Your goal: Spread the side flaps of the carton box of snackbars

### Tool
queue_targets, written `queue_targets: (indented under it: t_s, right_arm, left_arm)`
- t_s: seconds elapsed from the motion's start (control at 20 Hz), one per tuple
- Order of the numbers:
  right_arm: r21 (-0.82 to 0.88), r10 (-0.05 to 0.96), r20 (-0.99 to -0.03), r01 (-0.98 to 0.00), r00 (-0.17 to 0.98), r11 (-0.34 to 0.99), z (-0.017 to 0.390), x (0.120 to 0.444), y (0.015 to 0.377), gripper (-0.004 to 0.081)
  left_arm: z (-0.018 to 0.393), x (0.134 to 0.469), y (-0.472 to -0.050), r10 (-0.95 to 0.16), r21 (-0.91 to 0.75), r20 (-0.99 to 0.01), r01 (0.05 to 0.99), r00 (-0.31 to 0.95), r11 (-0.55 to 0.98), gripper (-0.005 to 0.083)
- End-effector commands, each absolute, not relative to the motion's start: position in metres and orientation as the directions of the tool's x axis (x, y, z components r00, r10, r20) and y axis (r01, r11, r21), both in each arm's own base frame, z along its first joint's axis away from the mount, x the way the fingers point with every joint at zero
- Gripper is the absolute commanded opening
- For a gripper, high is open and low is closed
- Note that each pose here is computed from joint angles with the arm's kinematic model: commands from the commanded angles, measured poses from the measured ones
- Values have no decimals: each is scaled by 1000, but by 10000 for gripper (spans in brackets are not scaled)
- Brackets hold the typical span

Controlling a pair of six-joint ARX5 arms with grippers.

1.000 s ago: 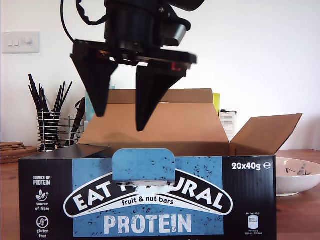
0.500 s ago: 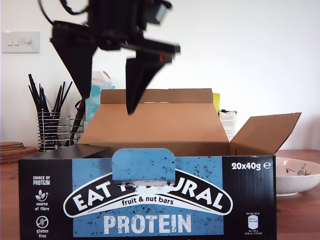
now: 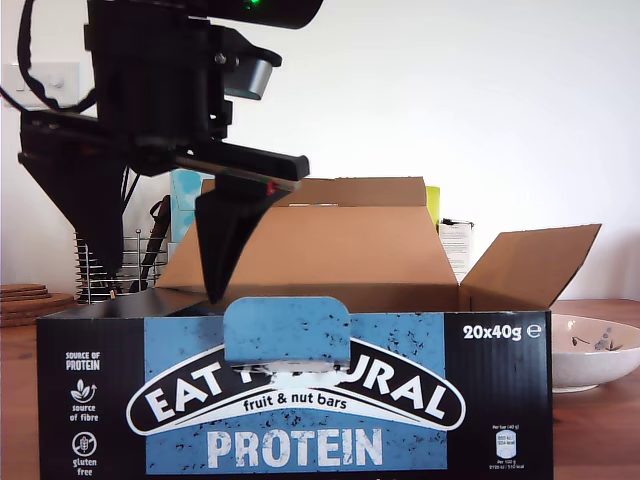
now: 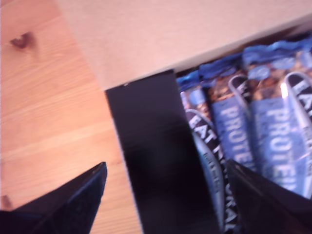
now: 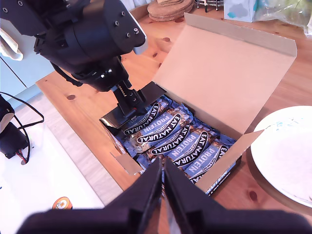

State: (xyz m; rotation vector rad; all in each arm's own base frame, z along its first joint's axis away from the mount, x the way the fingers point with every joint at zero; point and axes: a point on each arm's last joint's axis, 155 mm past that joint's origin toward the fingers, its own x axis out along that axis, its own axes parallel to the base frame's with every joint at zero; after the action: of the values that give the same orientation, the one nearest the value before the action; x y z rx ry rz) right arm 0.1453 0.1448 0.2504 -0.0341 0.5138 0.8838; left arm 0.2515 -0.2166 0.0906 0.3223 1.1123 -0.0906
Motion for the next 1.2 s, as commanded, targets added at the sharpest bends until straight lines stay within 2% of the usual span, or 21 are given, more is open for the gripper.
queue_targets:
  t_s: [0.0, 0.45, 0.75, 0.9, 1.15]
  right_arm:
    - [175, 738, -434, -756, 516, 631, 253, 143, 146, -13]
    - [175, 738, -437, -756, 514, 631, 252, 142, 146, -13]
    - [175, 738, -438, -756, 514, 631, 252, 142, 146, -13]
    - [175, 738, -438, -756, 514, 631, 252, 142, 146, -13]
    - [173, 738, -438, -757, 514, 630, 252, 142, 146, -13]
  left_arm:
    - [84, 250, -214, 99, 215, -893, 222, 440, 951, 717]
    - [64, 246, -193, 147, 240, -905, 193, 398, 951, 717]
    - [64, 247, -193, 145, 239, -904, 197, 401, 951, 717]
    - [70, 248, -193, 132, 235, -901, 210, 413, 949, 717]
    - [102, 250, -189, 77, 185, -877, 185, 475, 965, 717]
